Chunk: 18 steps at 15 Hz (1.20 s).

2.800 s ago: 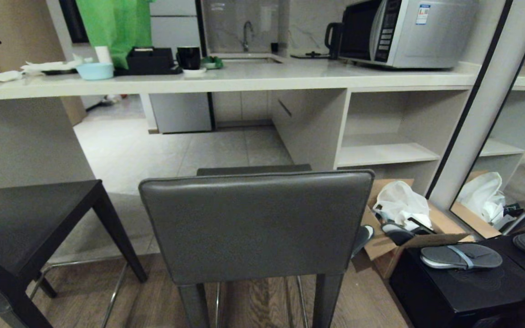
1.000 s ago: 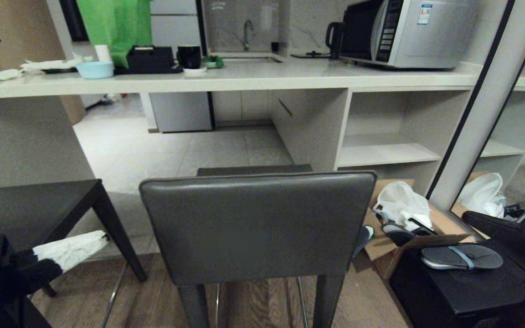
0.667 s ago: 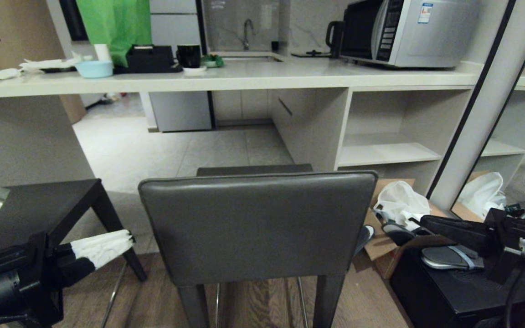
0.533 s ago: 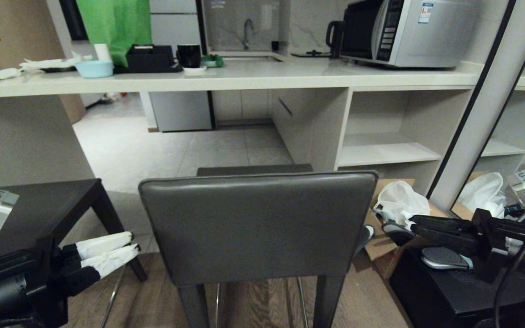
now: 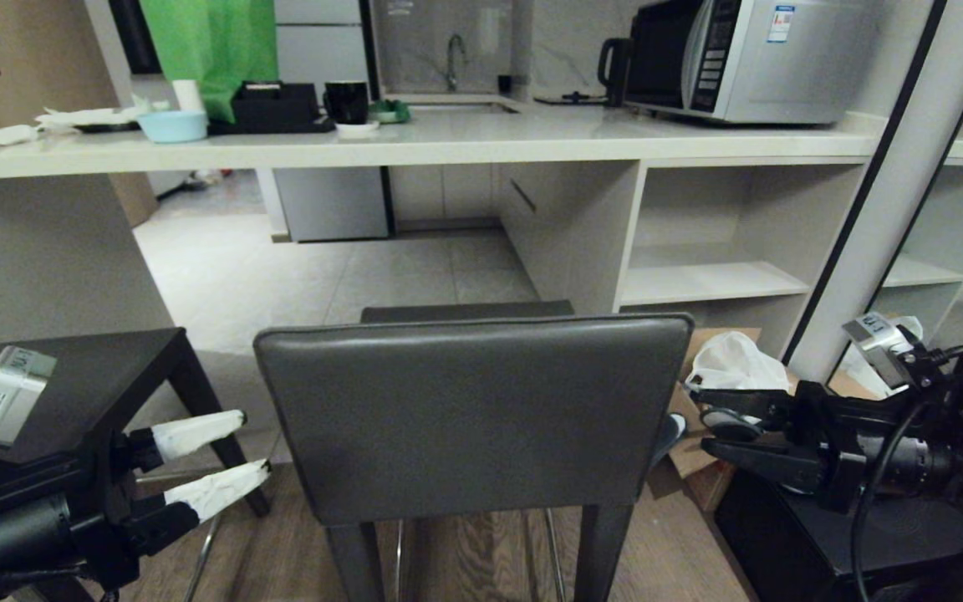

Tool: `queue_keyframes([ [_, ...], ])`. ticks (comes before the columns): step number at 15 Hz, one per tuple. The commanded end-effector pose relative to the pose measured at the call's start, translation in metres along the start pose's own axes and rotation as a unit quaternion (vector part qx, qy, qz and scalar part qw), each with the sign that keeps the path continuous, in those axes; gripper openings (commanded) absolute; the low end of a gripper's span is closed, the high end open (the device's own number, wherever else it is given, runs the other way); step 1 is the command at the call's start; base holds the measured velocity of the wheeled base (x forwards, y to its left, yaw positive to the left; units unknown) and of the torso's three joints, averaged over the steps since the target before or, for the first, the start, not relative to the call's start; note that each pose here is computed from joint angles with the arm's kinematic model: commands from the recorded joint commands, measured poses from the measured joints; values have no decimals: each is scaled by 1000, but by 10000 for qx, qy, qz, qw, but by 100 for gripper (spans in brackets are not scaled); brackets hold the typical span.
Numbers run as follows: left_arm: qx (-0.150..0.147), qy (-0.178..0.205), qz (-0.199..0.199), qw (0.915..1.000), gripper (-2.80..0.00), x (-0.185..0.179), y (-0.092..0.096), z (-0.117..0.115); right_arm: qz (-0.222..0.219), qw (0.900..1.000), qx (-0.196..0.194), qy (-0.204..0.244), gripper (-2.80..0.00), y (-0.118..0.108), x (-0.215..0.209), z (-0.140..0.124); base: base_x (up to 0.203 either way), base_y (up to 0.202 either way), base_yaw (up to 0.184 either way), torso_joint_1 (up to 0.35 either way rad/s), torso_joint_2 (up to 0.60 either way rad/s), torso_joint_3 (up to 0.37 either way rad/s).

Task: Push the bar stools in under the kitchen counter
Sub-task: Push the gray chair back under the dining table

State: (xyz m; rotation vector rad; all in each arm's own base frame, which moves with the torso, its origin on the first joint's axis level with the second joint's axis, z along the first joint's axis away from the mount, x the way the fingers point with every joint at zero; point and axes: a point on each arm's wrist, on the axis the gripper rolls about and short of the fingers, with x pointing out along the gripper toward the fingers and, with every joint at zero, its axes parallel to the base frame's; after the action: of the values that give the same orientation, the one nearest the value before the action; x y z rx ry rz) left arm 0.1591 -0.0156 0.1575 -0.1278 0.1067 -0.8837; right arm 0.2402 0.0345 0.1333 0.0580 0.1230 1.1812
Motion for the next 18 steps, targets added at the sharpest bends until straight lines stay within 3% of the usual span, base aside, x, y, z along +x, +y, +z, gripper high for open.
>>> queue_keyframes([
  [1, -114, 29, 306, 9995, 0, -8, 7, -5, 254, 9997, 20, 16, 0, -6, 7, -2, 0, 0, 0, 0, 0, 0],
  [7, -369, 260, 340, 9984, 0, 8, 31, -12, 335, 9994, 42, 27, 0, -20, 16, -10, 0, 0, 0, 0, 0, 0],
  [11, -232, 223, 196, 9993, 0, 28, 51, -11, 239, 9997, -44, -35, 0, -34, 19, -12, 0, 0, 0, 0, 0, 0],
  [14, 56, 115, 121, 9998, 0, 41, 65, -22, 86, 10000, 18, -24, 0, -41, 13, -17, 0, 0, 0, 0, 0, 0],
  [18, 99, 177, -39, 9998, 0, 52, 65, -31, 145, 9999, -40, -49, 0, -49, 21, -16, 0, 0, 0, 0, 0, 0],
])
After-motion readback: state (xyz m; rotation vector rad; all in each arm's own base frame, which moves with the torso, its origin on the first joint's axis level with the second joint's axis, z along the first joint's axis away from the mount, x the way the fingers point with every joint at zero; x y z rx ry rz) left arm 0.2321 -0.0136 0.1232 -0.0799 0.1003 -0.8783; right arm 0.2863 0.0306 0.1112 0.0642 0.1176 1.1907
